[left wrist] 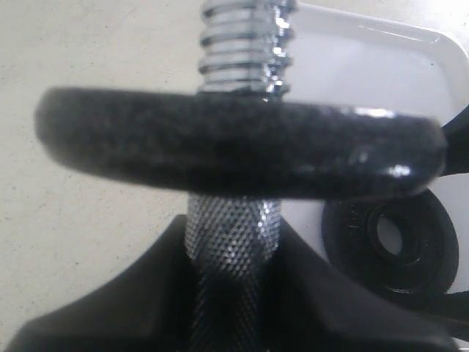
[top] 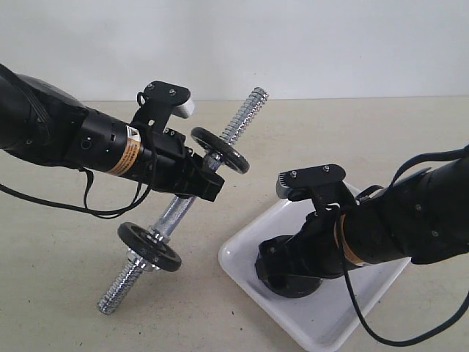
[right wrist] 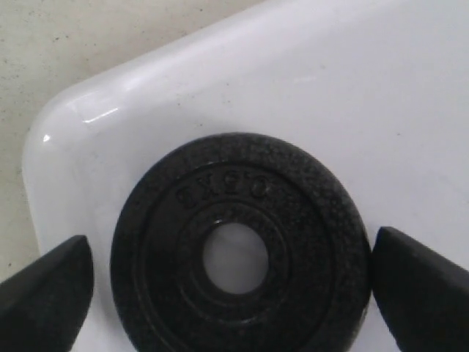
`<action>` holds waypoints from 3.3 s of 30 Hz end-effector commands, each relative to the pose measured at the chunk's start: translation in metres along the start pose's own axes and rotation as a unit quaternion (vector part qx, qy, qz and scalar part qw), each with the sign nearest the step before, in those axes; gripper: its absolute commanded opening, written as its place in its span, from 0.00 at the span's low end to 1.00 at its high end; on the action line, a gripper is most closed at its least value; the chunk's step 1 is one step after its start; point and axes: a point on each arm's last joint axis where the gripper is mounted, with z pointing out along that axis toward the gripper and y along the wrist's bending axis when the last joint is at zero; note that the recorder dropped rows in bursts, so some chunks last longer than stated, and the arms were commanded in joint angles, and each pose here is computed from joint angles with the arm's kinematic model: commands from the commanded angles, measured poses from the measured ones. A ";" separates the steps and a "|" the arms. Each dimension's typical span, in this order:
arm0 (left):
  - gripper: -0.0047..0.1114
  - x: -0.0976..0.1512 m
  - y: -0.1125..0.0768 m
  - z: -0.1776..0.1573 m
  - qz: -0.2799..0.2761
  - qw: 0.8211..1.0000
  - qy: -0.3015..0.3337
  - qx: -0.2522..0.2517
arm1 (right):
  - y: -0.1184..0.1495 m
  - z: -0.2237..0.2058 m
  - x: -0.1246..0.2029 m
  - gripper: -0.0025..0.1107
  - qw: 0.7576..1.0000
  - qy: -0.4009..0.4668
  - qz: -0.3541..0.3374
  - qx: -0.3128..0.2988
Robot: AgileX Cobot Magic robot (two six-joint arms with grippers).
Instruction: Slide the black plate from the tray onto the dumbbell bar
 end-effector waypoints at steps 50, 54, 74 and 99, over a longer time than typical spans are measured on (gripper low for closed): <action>0.08 -0.024 -0.008 -0.020 -0.012 0.999 -0.047 0.016 | 0.018 0.000 0.008 0.95 0.991 -0.025 -0.036 0.128; 0.08 -0.024 -0.008 -0.020 -0.012 0.999 -0.047 0.016 | 0.017 -0.001 0.008 0.95 0.990 -0.027 -0.038 0.133; 0.08 -0.024 -0.008 -0.020 -0.012 0.999 -0.047 0.017 | 0.027 0.001 -0.001 0.95 0.993 -0.033 -0.060 0.098; 0.08 -0.024 -0.008 -0.020 -0.011 0.999 -0.047 0.017 | 0.028 0.030 0.021 0.95 0.996 0.035 -0.049 0.071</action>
